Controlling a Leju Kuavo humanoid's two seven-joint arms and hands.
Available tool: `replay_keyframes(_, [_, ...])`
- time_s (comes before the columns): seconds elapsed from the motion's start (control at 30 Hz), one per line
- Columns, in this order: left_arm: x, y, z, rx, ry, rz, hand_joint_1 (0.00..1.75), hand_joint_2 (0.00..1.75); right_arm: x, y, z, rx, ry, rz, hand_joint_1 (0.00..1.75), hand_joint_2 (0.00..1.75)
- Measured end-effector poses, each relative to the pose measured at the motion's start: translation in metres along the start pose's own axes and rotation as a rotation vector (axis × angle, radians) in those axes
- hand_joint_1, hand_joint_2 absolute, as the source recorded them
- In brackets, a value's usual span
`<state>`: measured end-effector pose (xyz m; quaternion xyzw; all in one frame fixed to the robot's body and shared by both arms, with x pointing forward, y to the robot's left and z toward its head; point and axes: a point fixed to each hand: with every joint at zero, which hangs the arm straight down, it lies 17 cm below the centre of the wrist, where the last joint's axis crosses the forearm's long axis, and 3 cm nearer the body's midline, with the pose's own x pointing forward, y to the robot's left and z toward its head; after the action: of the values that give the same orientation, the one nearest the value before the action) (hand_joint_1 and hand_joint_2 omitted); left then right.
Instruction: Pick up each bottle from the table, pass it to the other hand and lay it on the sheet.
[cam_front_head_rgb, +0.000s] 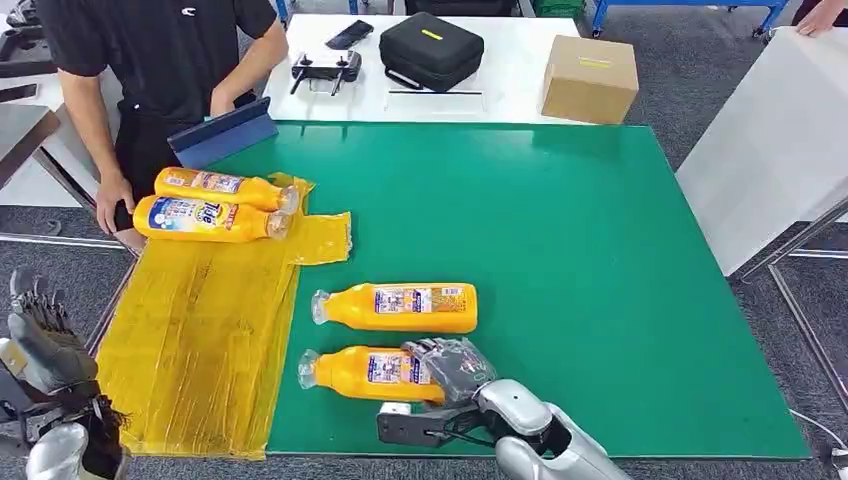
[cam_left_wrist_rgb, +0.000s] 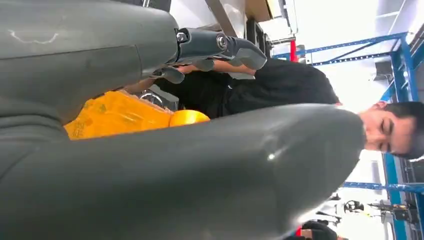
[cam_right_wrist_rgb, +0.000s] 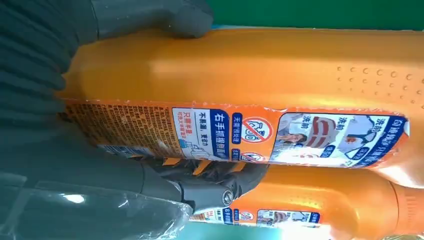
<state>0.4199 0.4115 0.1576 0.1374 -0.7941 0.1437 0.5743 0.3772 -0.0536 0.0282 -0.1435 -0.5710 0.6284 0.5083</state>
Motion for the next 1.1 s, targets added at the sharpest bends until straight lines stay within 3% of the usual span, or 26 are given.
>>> replay_keyframes(0.47, [0.004,0.0,-0.002,-0.001,0.006,-0.018,0.0,0.0,0.006,0.004,0.008,-0.022,0.008,-0.007,1.75,1.75])
replay_keyframes(0.7, [0.011,-0.023,-0.018,-0.041,-0.012,-0.041,0.0,0.0,0.003,-0.012,0.021,-0.093,-0.007,-0.086,1.75,1.75])
replay_keyframes(1.1, [0.014,-0.033,-0.028,-0.05,-0.03,-0.03,0.0,0.0,0.03,-0.122,0.027,-0.326,-0.13,-0.188,1.75,1.75])
